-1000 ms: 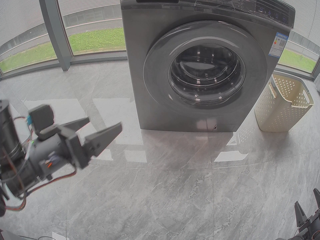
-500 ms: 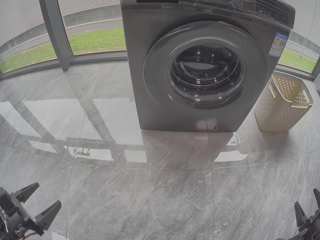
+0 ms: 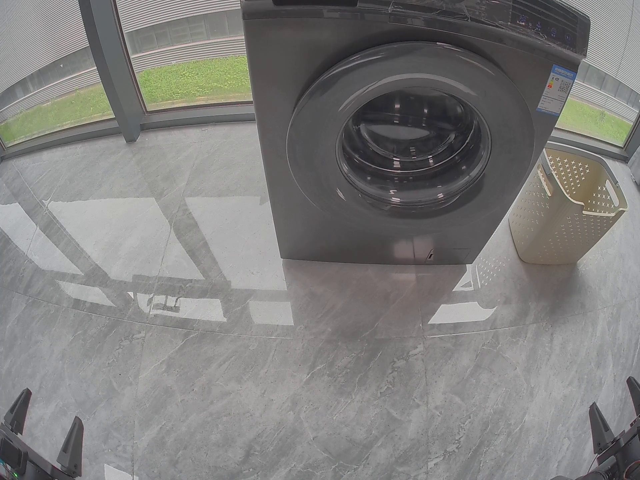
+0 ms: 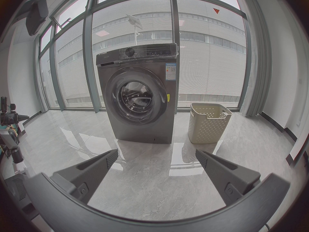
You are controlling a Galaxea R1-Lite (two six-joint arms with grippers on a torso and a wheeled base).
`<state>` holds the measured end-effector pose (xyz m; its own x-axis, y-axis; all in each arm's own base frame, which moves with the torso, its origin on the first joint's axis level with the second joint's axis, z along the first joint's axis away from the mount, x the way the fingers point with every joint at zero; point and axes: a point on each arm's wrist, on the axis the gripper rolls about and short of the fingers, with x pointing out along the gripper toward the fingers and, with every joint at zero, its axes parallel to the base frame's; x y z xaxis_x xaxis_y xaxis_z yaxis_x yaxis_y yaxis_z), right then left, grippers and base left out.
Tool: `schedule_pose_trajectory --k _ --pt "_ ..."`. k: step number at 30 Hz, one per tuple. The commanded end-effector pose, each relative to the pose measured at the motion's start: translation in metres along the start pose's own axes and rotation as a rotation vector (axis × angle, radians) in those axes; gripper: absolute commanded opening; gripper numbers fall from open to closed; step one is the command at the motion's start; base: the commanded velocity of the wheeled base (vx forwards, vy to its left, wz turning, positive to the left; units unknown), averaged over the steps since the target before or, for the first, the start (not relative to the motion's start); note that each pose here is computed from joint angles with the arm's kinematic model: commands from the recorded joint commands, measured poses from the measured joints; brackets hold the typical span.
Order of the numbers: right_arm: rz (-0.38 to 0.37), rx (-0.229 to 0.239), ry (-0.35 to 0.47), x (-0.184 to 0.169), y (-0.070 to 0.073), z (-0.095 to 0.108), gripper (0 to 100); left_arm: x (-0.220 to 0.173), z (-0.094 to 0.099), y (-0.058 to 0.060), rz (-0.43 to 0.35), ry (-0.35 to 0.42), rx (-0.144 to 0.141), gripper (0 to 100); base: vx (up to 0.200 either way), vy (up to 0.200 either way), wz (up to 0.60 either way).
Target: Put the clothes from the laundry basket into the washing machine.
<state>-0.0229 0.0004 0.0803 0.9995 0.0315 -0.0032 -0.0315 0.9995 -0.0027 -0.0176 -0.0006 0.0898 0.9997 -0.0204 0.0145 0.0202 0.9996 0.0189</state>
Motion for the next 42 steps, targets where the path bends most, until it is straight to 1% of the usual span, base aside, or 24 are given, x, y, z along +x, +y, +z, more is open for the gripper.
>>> schedule_pose_trajectory --k 1,2,3,4,6,8,11,16,21,22,23,24,25,26,27,29,30,32,35,38,39,40,41,42 --pt "0.001 0.0 0.0 0.0 0.0 -0.005 100 -0.005 -0.007 0.0 -0.01 -0.044 -0.094 100 0.0 0.0 0.0" --pt "0.001 0.0 0.0 0.0 0.0 -0.005 100 -0.006 -0.006 -0.001 -0.024 -0.04 -0.121 100 0.0 0.0 0.0" --pt "0.001 0.0 0.0 0.0 0.0 -0.005 100 -0.006 -0.006 -0.001 -0.04 -0.033 -0.135 100 0.0 0.0 0.0" --pt "0.001 0.0 0.0 0.0 0.0 -0.005 100 -0.006 -0.007 -0.001 -0.042 -0.029 -0.135 100 0.0 0.0 0.0" --pt "-0.001 0.0 0.0 0.0 0.0 -0.005 100 -0.006 -0.008 -0.001 -0.025 -0.029 -0.108 100 0.0 0.0 0.0" --pt "-0.002 0.001 0.0 0.0 0.0 -0.005 100 -0.006 -0.008 0.0 0.014 -0.029 -0.047 100 0.0 -0.1 0.0" --pt "0.001 0.0 0.0 0.0 0.0 -0.005 100 -0.006 -0.008 0.0 0.013 -0.027 -0.03 100 0.0 -0.2 0.0" --pt "-0.002 0.0 0.0 0.0 0.0 -0.005 100 -0.006 -0.008 0.0 0.004 -0.028 -0.038 100 0.0 -0.2 0.0" --pt "-0.028 0.007 -0.002 0.0 -0.001 -0.005 100 -0.006 -0.008 0.0 0.008 -0.026 -0.069 100 0.0 -0.2 0.0" --pt "-0.03 0.007 -0.014 0.0 -0.001 -0.003 100 -0.006 -0.008 0.0 0.015 -0.026 -0.069 100 0.0 -0.2 0.0" --pt "-0.025 0.012 -0.083 -0.002 0.0 0.008 100 -0.005 -0.012 0.001 0.037 -0.006 -0.052 100 0.0 -0.2 0.0" --pt "-0.029 0.021 -0.158 -0.007 -0.001 0.022 100 -0.005 -0.012 0.001 0.048 0.0 -0.057 100 0.0 -0.2 0.0" --pt "-0.027 0.023 -0.168 -0.007 -0.001 0.025 100 -0.005 -0.012 0.001 0.05 0.003 -0.057 100 0.0 -0.2 0.0" --pt "-0.014 0.03 -0.246 -0.016 0.0 0.05 100 -0.005 -0.013 0.001 0.059 0.006 -0.052 100 0.0 -0.2 0.0" --pt "-0.004 0.031 -0.218 -0.015 0.0 0.055 100 -0.005 -0.014 0.001 0.053 0.015 -0.034 100 0.0 -0.2 0.0" --pt "0.082 0.03 -0.099 -0.007 0.001 0.056 100 -0.005 -0.014 0.0 0.023 0.013 0.007 100 0.0 -0.1 0.0" --pt "0.144 0.037 -0.034 -0.001 0.002 0.054 100 -0.005 -0.014 0.0 0.008 0.015 0.01 100 0.0 0.0 0.0" --pt "0.244 0.069 0.092 0.014 0.004 0.055 100 -0.005 -0.014 0.0 0.008 0.016 -0.003 100 0.0 0.0 0.0" --pt "0.335 0.124 0.229 0.042 0.006 0.064 100 -0.005 -0.014 0.0 0.006 0.016 -0.01 100 0.0 0.0 0.0" --pt "0.406 0.13 0.288 0.077 0.009 0.077 100 -0.005 -0.014 0.0 0.005 0.016 -0.011 100 0.0 -0.067 0.0" --pt "0.406 0.13 0.288 0.077 0.009 0.077 100 -0.005 -0.014 0.0 0.005 0.016 -0.011 100 0.0 -0.2 0.0" --pt "0.469 0.136 0.289 0.105 0.016 0.086 100 -0.005 -0.014 0.0 0.006 0.016 -0.011 100 0.0 -0.2 0.0" --pt "0.475 0.137 0.289 0.107 0.017 0.087 100 -0.005 -0.014 0.0 0.006 0.016 -0.011 100 0.0 -0.2 0.0" --pt "0.529 0.145 0.282 0.12 0.024 0.09 100 -0.005 -0.014 0.0 0.005 0.016 -0.013 100 0.0 -0.2 0.0"
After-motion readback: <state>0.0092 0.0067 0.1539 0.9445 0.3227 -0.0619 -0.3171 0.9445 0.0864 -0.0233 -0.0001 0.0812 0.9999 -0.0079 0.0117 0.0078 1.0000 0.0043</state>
